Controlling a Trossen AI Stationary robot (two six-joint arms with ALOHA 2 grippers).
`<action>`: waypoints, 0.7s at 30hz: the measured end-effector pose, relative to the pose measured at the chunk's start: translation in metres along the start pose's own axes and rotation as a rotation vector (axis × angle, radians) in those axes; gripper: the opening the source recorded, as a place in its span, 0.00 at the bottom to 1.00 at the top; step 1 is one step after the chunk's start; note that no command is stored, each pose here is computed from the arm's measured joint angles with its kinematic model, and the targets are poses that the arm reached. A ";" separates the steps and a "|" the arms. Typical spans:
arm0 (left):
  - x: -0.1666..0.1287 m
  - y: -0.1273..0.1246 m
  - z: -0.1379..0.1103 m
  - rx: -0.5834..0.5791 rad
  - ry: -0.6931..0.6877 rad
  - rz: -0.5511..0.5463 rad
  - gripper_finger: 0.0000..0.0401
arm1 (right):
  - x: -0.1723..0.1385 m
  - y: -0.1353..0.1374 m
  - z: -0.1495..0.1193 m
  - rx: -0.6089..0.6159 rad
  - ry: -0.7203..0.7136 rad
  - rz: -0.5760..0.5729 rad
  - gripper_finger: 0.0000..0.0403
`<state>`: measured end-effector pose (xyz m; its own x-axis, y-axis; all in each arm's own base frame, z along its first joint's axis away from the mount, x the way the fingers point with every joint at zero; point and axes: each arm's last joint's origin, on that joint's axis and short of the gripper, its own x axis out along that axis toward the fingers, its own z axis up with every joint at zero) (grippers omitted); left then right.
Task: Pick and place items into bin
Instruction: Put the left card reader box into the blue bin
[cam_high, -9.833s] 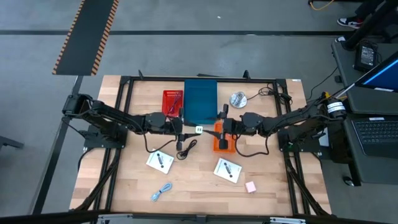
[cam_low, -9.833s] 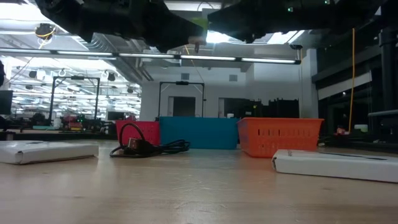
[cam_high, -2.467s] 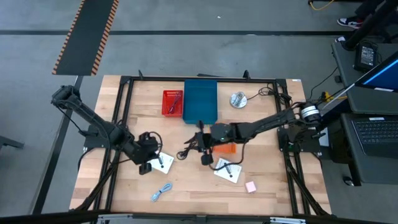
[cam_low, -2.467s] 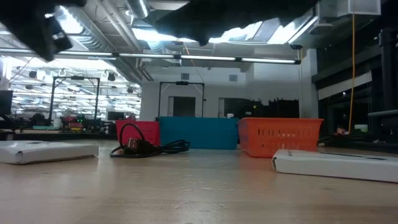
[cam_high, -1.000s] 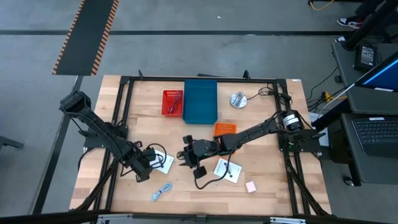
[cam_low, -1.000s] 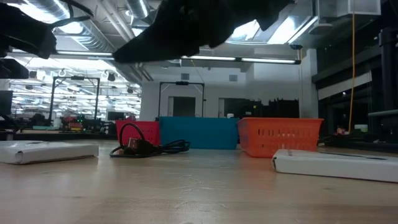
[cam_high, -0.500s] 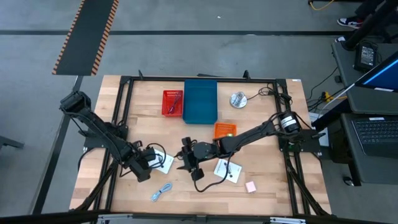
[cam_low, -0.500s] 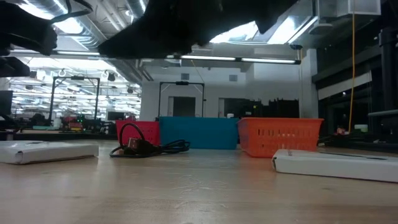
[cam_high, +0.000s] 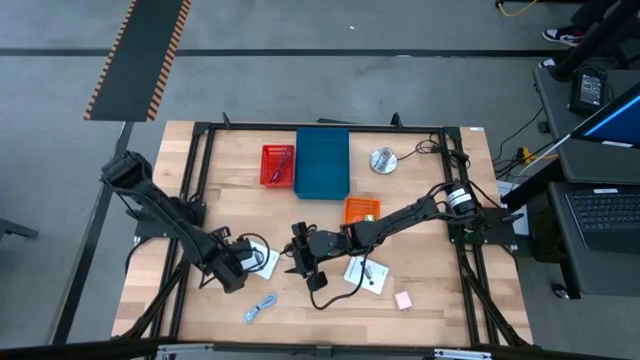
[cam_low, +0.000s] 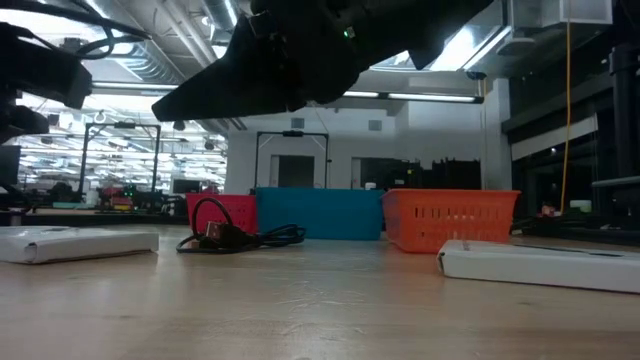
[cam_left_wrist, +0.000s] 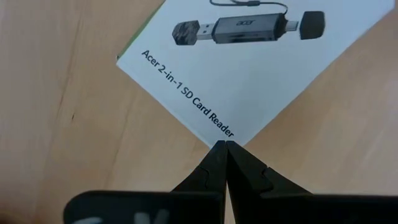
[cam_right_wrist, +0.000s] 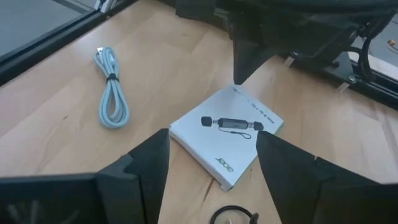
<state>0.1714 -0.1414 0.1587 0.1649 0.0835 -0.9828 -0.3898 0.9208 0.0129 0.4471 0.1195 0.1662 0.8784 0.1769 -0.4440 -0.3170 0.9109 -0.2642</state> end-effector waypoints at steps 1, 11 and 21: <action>0.001 0.000 0.000 0.000 0.001 0.003 0.00 | 0.000 0.000 0.000 0.000 -0.001 0.000 0.55; 0.002 -0.001 0.000 0.001 0.000 0.005 0.00 | 0.000 0.000 0.000 0.000 -0.001 0.000 0.55; 0.002 -0.003 0.001 -0.002 -0.008 -0.013 0.00 | 0.000 0.000 0.000 0.000 0.000 0.000 0.55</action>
<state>0.1739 -0.1434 0.1566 0.1775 0.0752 -0.9812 -0.3899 0.9209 0.0000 0.4471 0.1195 0.1664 0.8785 0.1769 -0.4437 -0.3169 0.9109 -0.2642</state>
